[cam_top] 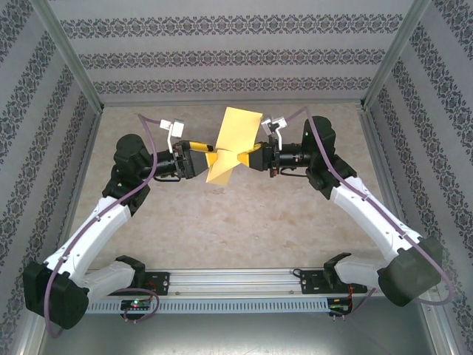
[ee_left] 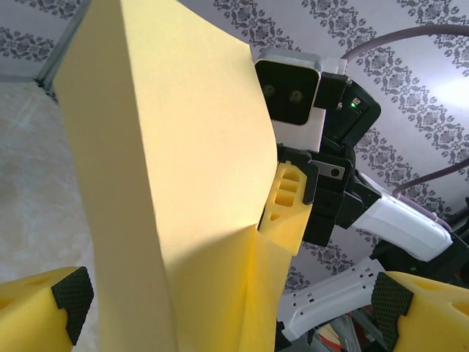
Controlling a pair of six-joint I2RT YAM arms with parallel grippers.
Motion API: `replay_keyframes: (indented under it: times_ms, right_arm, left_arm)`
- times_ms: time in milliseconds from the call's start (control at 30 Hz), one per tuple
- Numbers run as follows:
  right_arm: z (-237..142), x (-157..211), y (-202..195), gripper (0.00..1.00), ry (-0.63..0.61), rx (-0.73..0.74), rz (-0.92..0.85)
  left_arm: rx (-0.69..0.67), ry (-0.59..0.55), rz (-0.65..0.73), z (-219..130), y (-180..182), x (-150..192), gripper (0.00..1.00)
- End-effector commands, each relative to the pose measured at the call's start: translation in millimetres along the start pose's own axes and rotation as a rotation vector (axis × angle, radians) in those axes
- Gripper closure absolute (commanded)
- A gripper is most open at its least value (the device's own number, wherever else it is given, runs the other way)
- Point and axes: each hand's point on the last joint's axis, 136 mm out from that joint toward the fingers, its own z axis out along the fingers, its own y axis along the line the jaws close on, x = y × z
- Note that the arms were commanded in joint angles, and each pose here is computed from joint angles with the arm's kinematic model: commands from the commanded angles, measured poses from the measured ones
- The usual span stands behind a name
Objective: Fold a paper plane with a square sheet of paper (fold left side to right side)
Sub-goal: Turn over the paper at the center of the table.
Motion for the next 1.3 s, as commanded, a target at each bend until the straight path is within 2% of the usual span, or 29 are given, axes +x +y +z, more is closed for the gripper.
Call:
replay_keyframes:
  times_ms: [0, 133, 233, 567, 700, 833, 933, 1033, 1133, 1267]
  right_arm:
    - [5.0, -9.5, 19.9, 0.96, 0.009, -0.073, -0.075]
    - [9.1, -10.8, 25.7, 0.96, 0.014, -0.091, -0.095]
    - [11.2, -10.4, 25.6, 0.96, 0.018, -0.097, -0.095]
    - [11.0, -4.3, 15.8, 0.91, 0.021, -0.06, -0.073]
    - [9.2, -2.9, 9.6, 0.81, 0.017, -0.03, -0.056]
    - [-2.5, 2.4, -10.5, 0.65, 0.003, 0.066, -0.016]
    - [-21.9, 13.8, -34.5, 0.49, -0.009, 0.214, 0.026]
    - [-50.1, 31.3, -66.0, 0.36, -0.011, 0.433, 0.082]
    - [-90.6, 52.6, -102.6, 0.27, 0.002, 0.738, 0.138]
    - [-163.1, 81.0, -141.2, 0.16, 0.015, 1.194, 0.234]
  left_arm:
    - [0.091, 0.007, 0.062, 4.5, -27.9, -7.7, 0.0]
    - [0.124, 0.033, 0.066, 9.7, -36.3, -3.1, 0.01]
    - [0.147, 0.047, 0.072, 12.3, -42.9, -0.2, 0.08]
    - [0.129, 0.034, 0.074, 12.8, -43.1, -2.0, 0.57]
    - [0.07, 0.034, 0.073, 13.7, -30.9, 0.2, 0.73]
    - [-0.061, 0.033, 0.059, 13.3, -4.3, 4.7, 0.85]
    - [-0.199, 0.049, 0.036, 9.6, 24.5, 13.6, 0.9]
    - [-0.375, 0.073, 0.031, 0.3, 56.5, 25.9, 0.91]
    - [-0.654, 0.143, 0.089, -16.7, 91.6, 42.7, 0.93]
    - [-1.03, 0.299, 0.225, -40.2, 119.2, 66.8, 0.96]
